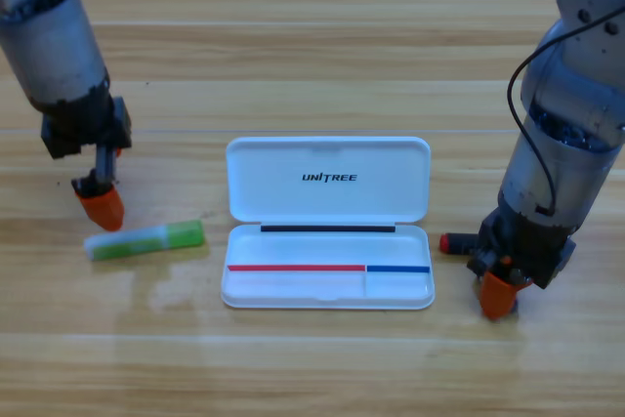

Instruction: Clean up eraser and pencils

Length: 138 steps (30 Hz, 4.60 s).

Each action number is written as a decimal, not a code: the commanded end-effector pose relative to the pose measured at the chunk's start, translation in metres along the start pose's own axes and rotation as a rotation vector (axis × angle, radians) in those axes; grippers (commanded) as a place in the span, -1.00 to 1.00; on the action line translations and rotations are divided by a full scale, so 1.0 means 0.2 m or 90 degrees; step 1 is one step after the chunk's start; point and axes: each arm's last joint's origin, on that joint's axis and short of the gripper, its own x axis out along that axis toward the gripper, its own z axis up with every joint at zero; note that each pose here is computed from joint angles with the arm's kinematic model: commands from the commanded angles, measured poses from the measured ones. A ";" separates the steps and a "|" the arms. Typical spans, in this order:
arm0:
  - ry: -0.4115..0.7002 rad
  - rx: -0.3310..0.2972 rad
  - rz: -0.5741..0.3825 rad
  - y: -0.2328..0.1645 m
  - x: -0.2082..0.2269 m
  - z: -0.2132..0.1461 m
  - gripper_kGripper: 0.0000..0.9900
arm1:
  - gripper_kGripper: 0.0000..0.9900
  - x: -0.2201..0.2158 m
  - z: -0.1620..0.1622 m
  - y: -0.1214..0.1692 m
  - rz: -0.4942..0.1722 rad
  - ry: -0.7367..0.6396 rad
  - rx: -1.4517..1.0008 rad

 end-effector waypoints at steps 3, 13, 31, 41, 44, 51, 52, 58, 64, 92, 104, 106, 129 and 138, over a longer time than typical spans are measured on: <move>0.021 0.008 -0.045 -0.04 0.22 0.06 1.00 | -0.75 0.16 0.02 -0.05 0.007 0.059 0.014; 0.014 0.005 -0.058 -0.09 0.35 0.06 1.00 | -1.00 0.07 -0.01 -0.07 0.004 0.061 0.027; -0.004 0.048 -0.054 -0.12 0.40 0.06 -0.53 | -1.00 -0.26 0.18 0.26 -0.039 -0.029 -0.425; -0.006 0.033 -0.024 -0.11 0.29 0.06 -1.00 | -1.00 -0.12 0.32 0.32 -0.011 -0.018 -0.472; -0.009 0.033 -0.014 -0.11 0.21 0.05 -1.00 | -1.00 -0.07 0.33 0.32 -0.010 -0.008 -0.481; -0.024 0.032 0.005 -0.12 0.01 0.02 -1.00 | -1.00 -0.02 0.35 0.31 -0.011 0.005 -0.484; -0.026 0.032 0.007 -0.12 -0.01 0.01 -1.00 | -1.00 -0.02 0.35 0.31 -0.011 0.006 -0.484; -0.029 0.030 0.011 -0.14 -0.08 -0.01 -1.00 | -1.00 0.00 0.35 0.31 -0.015 0.017 -0.484; -0.029 0.031 0.010 -0.15 -0.11 -0.03 -1.00 | -1.00 0.00 0.32 0.31 -0.014 0.032 -0.479; -0.043 0.055 0.017 -0.21 -0.30 0.13 -1.00 | 1.00 -0.50 -0.02 0.15 -0.049 -0.052 -0.472; -0.054 0.148 -0.023 -0.47 -0.28 0.48 -1.00 | 0.99 -0.10 0.08 -0.23 -0.054 0.041 -0.450; -0.047 0.165 -0.037 -0.51 -0.23 0.54 -1.00 | 0.99 -0.05 0.11 -0.26 -0.060 0.043 -0.452; -0.001 0.207 -0.125 -0.50 0.11 0.84 -1.00 | -1.00 0.19 0.20 -0.28 0.015 0.066 -0.522; 0.006 0.189 -0.137 -0.42 0.15 0.81 -1.00 | -1.00 0.09 0.17 -0.28 -0.013 0.060 -0.513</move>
